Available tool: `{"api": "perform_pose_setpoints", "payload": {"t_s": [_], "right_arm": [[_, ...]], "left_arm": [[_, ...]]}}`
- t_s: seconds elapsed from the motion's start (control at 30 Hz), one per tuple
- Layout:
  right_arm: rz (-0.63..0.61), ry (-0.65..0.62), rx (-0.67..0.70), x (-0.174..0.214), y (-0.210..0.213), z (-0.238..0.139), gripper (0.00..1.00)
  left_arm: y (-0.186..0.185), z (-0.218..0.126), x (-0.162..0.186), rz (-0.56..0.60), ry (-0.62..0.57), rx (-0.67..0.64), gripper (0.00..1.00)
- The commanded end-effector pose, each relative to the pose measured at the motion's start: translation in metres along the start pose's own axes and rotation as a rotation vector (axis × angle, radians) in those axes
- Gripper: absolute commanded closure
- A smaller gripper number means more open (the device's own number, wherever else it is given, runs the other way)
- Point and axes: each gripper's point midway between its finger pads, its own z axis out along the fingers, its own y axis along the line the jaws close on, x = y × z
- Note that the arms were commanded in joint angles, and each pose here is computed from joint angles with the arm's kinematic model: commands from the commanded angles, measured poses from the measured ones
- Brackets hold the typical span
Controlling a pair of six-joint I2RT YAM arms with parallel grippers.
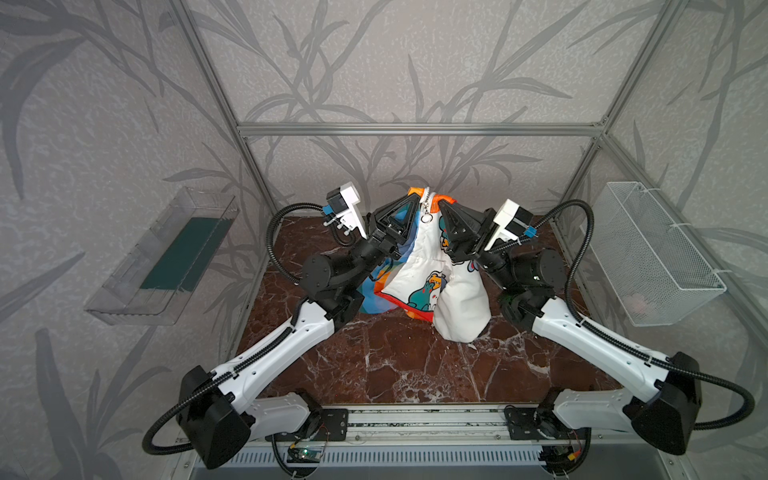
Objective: Zip up the jacket
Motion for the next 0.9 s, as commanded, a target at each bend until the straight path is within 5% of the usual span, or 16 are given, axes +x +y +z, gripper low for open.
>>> {"api": "perform_pose_setpoints", "payload": {"t_s": [0.0, 0.87], "right_arm": [[-0.008, -0.134, 0.01, -0.041, 0.0, 0.004, 1.0], [0.0, -0.121, -0.013, -0.036, 0.007, -0.001, 1.0]], "left_arm": [[-0.008, -0.003, -0.007, 0.032, -0.036, 0.023, 1.0], [-0.03, -0.002, -0.037, 0.059, -0.125, 0.049, 1.0]]}}
